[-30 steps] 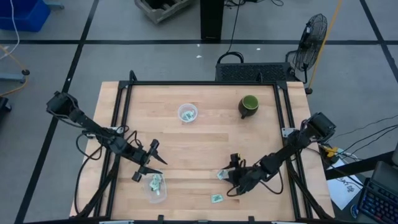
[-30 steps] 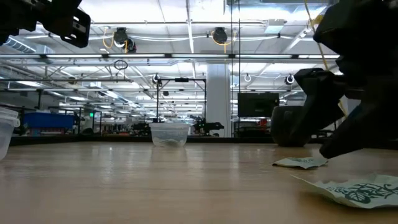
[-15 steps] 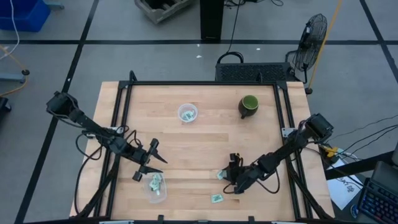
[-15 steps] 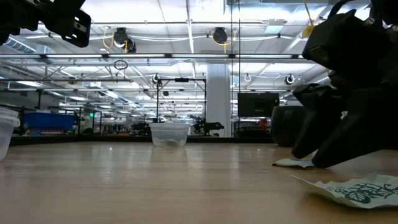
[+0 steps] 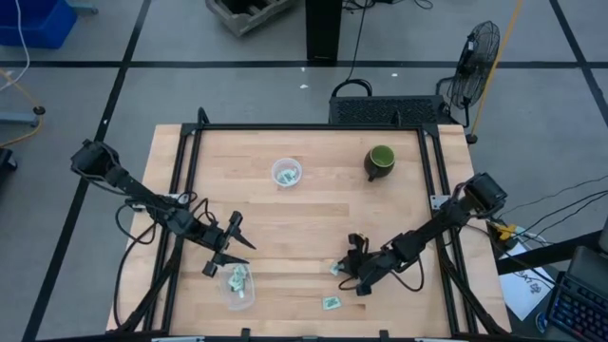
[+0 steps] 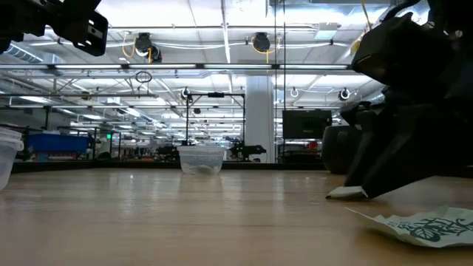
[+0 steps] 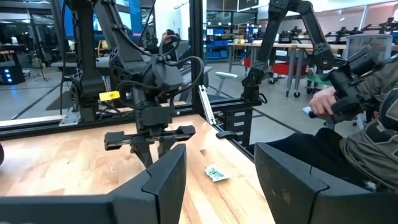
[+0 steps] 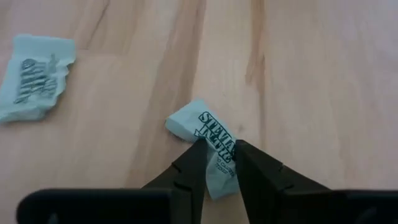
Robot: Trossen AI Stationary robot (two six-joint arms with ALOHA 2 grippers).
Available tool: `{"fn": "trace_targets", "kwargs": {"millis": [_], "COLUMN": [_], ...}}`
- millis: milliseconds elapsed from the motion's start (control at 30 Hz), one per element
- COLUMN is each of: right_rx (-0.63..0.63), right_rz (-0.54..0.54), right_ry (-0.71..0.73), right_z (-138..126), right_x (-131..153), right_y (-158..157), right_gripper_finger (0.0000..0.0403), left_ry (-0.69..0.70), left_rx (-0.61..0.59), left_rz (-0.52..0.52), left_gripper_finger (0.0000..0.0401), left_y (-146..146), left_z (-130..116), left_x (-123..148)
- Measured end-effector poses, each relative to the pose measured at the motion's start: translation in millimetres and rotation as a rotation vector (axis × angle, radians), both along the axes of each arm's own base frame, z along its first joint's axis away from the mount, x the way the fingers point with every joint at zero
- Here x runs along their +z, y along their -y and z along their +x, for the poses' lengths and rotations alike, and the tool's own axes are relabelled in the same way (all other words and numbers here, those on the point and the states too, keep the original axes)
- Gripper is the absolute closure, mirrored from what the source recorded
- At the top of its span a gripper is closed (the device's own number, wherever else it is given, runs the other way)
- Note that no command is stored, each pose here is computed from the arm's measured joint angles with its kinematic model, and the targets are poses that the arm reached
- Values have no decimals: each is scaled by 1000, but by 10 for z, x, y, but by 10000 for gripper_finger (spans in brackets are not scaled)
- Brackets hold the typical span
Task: Pick and place Stevia / Truvia into bins
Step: Put the stevia packet into the transparent circle container
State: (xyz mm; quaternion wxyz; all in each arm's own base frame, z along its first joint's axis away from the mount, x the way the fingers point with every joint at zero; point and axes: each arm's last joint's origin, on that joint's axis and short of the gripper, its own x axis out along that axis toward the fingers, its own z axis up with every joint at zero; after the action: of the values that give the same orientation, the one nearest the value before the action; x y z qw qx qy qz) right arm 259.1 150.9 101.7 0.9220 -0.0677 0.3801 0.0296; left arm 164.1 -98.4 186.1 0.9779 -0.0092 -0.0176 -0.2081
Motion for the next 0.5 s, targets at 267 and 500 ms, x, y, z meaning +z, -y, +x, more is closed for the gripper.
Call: {"fn": "trace_targets", "kwargs": {"millis": [267, 500], "right_rx": [16, -42], "right_rz": [-34, -51], "right_ry": [120, 300], "right_z": [178, 435], "right_x": [98, 259], "right_y": [141, 464], "right_gripper_finger": [336, 340], "left_ry": [0, 0], "left_rx": [0, 0], "left_rz": [1, 1], "left_gripper_finger": [205, 205], "left_y": [0, 0], "left_z": [0, 0], "left_x": [0, -1]}}
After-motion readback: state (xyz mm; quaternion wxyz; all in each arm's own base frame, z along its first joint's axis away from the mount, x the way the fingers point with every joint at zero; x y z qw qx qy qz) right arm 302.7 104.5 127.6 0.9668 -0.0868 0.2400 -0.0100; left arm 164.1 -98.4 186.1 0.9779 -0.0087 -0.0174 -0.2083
